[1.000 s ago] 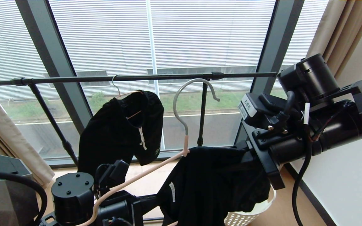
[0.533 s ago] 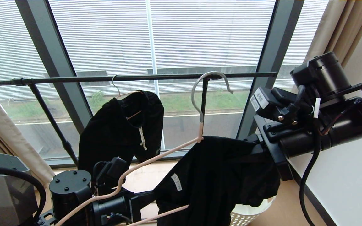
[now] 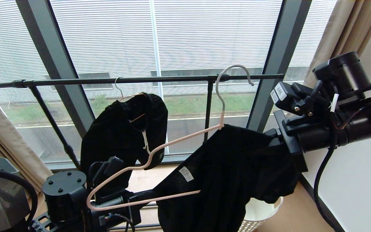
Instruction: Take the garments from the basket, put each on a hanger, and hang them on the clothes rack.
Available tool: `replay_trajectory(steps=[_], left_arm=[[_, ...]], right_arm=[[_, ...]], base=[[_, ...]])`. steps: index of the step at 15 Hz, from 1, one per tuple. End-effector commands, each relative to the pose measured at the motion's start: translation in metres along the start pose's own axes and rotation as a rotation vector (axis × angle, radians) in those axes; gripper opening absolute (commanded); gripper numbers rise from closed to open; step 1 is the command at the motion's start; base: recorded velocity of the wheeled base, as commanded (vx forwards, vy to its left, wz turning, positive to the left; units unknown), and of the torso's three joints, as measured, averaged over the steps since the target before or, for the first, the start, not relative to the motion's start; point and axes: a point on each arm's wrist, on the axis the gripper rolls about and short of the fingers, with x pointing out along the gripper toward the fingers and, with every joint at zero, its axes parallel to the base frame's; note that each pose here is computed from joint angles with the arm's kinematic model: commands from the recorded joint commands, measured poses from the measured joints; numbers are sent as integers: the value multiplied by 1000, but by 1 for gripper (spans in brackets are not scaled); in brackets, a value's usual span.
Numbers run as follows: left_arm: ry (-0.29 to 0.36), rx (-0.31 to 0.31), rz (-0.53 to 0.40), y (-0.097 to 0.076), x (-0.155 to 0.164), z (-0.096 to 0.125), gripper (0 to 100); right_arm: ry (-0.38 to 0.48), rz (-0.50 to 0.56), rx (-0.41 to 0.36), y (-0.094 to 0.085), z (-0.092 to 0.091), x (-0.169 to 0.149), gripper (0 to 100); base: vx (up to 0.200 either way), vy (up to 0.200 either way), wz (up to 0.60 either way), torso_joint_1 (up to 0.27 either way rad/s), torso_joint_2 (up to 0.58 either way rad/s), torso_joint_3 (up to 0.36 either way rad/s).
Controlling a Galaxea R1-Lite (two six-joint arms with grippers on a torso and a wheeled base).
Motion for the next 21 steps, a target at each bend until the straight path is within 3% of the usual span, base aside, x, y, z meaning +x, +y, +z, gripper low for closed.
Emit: replay_trajectory(steps=[1,7,13,21], left_arm=[[-11,6,1,0,-2,2,0],[-41,15,5,0,-6,8,0],[-70,24,12,2,-9,14,0],[-71,24,15,2,-9,14,0]], right_arm=[[9,-19,22,-7,-5,-1,0],[22,-55,57,-17,-15,-7,0],[6,-198,36,-30,-49,-2,0],[-24,-297,15,-30,-89,2,0]], base=[[0,0,0,0,0,0],[0,0,0,0,0,0],[0,0,0,0,0,0],[0,0,0,0,0,0]])
